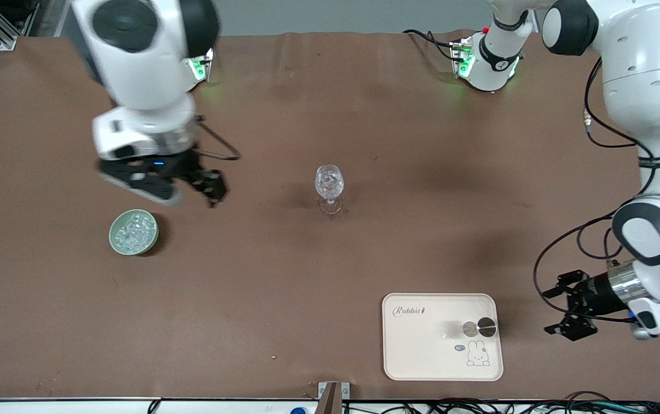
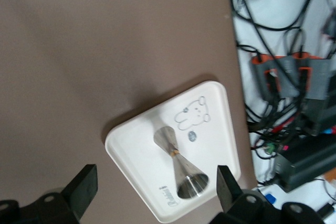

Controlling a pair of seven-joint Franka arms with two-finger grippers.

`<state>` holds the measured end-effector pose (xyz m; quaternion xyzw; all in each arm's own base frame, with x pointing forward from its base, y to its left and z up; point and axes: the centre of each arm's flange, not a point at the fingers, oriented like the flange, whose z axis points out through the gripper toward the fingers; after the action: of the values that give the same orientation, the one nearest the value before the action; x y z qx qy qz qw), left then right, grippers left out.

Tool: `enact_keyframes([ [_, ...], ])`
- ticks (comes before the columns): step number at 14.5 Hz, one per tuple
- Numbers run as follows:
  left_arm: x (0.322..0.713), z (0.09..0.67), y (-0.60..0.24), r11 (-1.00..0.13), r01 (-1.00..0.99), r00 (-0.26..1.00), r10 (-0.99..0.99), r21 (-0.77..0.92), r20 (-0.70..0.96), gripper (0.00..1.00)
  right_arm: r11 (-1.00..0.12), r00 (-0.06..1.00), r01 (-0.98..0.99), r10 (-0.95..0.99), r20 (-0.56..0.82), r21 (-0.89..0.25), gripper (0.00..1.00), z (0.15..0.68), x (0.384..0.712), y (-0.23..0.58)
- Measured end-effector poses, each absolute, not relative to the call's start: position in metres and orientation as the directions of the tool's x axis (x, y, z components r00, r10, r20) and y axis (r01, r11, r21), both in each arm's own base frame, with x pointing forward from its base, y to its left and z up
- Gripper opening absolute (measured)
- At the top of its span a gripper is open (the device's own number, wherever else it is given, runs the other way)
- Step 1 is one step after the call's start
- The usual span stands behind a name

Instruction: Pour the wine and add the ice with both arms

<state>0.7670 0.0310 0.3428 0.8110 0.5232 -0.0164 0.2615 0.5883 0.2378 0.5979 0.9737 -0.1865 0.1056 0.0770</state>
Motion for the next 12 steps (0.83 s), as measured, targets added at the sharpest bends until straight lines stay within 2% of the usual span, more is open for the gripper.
enact_keyframes([
  [2,0.764,0.379,0.036,-0.329,0.839,0.472,0.837,0.433,-0.276,1.0,-0.933,0.928,-0.33,-0.292,0.231,0.144,1.0,0.623,0.595,0.173],
  [3,0.76,0.395,0.037,-0.386,0.818,0.512,0.827,0.426,-0.233,1.0,-0.94,0.939,-0.312,-0.284,0.197,0.134,1.0,0.634,0.594,0.14],
  [7,0.737,0.457,0.022,-0.731,0.602,0.777,0.629,0.321,-0.024,1.0,-0.962,0.963,-0.259,-0.251,0.094,0.085,1.0,0.672,0.572,-0.001],
  [10,0.714,0.503,0.021,-0.886,0.383,0.91,0.411,0.26,0.06,1.0,-0.98,0.98,-0.189,-0.184,0.078,0.055,1.0,0.676,0.565,-0.052],
  [12,0.693,0.531,0.021,-0.941,0.271,0.949,0.296,0.202,0.105,1.0,-0.983,0.982,-0.176,-0.172,0.074,0.054,1.0,0.674,0.565,-0.059],
])
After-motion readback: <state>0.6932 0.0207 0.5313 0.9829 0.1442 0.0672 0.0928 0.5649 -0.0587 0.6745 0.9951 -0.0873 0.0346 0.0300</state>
